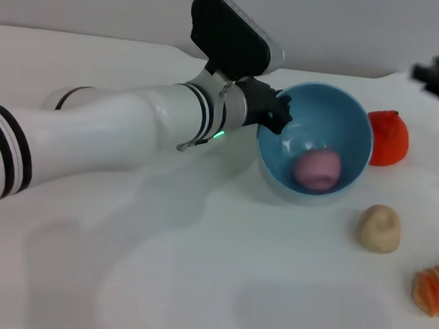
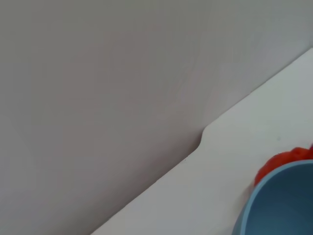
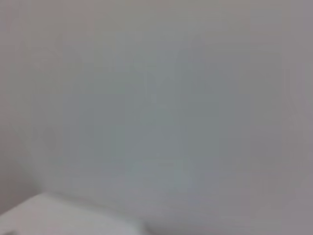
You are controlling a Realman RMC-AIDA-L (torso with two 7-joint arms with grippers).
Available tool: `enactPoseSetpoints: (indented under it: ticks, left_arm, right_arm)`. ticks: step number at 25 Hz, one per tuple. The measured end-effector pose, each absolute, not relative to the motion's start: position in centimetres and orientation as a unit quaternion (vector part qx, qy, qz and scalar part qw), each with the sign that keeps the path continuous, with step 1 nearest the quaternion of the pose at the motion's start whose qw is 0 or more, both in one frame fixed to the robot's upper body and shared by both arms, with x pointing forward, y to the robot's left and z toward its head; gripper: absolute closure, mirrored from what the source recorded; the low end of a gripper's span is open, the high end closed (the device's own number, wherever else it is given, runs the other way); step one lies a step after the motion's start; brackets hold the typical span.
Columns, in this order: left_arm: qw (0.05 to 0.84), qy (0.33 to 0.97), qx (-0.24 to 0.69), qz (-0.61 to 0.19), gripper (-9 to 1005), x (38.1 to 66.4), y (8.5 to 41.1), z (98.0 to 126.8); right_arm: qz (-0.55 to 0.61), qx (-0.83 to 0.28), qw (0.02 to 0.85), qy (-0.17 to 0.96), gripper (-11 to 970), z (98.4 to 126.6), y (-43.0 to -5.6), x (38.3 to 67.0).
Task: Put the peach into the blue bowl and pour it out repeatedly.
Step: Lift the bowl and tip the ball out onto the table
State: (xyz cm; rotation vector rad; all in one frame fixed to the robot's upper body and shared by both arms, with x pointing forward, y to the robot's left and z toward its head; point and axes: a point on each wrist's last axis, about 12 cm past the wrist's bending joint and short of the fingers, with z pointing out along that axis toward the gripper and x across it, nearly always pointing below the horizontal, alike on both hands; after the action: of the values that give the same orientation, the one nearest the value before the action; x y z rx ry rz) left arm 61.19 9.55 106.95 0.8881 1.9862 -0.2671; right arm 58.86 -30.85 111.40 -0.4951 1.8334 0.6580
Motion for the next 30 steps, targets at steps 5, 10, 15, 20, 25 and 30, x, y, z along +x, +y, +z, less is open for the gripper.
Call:
enactPoseSetpoints:
  ticks: [5, 10, 15, 20, 25, 30]
  left_arm:
    - [0.471, 0.792, 0.376, -0.096, 997, 60.7, 9.4, 106.6]
    - [0.498, 0.773, 0.382, -0.09, 997, 60.6, 8.9, 106.9]
    - [0.539, 0.728, 0.418, -0.068, 996, 60.7, 7.9, 108.2]
    - [0.583, 0.647, 0.491, -0.031, 996, 60.0, 6.1, 109.8]
    - [0.628, 0.51, 0.586, 0.033, 996, 57.4, 4.3, 109.9]
    - [0.658, 0.422, 0.617, 0.093, 997, 56.0, 4.2, 109.7]
  right_arm:
    - [0.195, -0.155, 0.639, 0.728, 451, 110.0, -35.3, 56.3]
    - [0.131, -0.083, 0.682, 0.715, 433, 106.4, -37.4, 53.2]
    - [0.089, -0.001, 0.688, 0.72, 360, 102.9, -37.8, 50.1]
    - [0.066, 0.035, 0.69, 0.719, 268, 100.5, -36.3, 47.4]
    - [0.065, 0.054, 0.698, 0.711, 269, 99.7, -35.2, 45.6]
    - [0.068, 0.061, 0.698, 0.711, 270, 99.5, -35.0, 45.1]
